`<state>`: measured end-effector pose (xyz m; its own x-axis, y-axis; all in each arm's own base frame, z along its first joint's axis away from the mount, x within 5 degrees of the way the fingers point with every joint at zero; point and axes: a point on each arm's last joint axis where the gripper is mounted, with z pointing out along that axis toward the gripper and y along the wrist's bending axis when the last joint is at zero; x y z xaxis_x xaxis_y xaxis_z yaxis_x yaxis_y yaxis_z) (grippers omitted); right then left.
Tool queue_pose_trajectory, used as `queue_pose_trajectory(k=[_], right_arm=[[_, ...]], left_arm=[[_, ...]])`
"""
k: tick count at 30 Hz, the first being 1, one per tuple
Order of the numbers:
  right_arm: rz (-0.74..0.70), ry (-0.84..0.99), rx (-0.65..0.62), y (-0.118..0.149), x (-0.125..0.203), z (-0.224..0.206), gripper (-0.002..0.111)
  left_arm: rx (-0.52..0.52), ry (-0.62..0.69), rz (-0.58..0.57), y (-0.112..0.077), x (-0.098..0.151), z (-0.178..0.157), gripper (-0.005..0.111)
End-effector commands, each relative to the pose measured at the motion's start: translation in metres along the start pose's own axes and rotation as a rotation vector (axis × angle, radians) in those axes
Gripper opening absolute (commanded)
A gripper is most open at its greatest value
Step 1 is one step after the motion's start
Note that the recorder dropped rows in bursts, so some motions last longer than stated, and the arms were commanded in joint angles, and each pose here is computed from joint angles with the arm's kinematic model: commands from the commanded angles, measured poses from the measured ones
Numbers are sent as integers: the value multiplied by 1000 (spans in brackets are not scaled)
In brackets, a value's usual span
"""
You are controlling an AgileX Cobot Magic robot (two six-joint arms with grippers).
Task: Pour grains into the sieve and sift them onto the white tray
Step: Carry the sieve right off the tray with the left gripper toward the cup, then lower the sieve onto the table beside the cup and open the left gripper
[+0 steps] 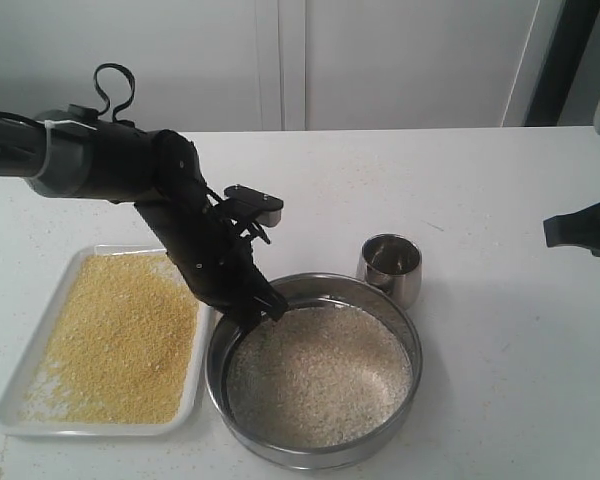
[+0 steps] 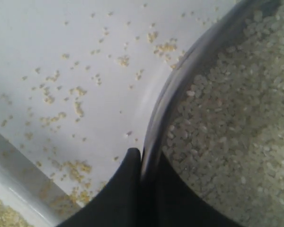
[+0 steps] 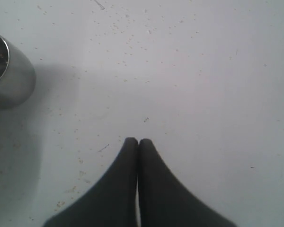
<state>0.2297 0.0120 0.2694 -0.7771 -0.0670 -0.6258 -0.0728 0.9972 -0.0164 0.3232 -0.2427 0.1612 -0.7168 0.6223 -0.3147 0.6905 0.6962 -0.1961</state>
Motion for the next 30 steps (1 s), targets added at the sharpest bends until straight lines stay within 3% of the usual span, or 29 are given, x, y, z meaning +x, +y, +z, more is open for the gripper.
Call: queue_pose_trajectory(k=[1,8,18,30], right_arm=[[1,-18,3,-1,-2,-3,0],[1,-18,3,-1,-2,-3,0],[1,-18,3,-1,-2,-3,0],[1,-18,3,-1,-2,-3,0]], left_arm=[[11,-34,-28,-3,-4,-1,0],[15,-27,-28,-3,-3,-1,4],[14,-57,-20,-7,-6,-16,62],[13,-111,-26,-13,-9,-41,64]])
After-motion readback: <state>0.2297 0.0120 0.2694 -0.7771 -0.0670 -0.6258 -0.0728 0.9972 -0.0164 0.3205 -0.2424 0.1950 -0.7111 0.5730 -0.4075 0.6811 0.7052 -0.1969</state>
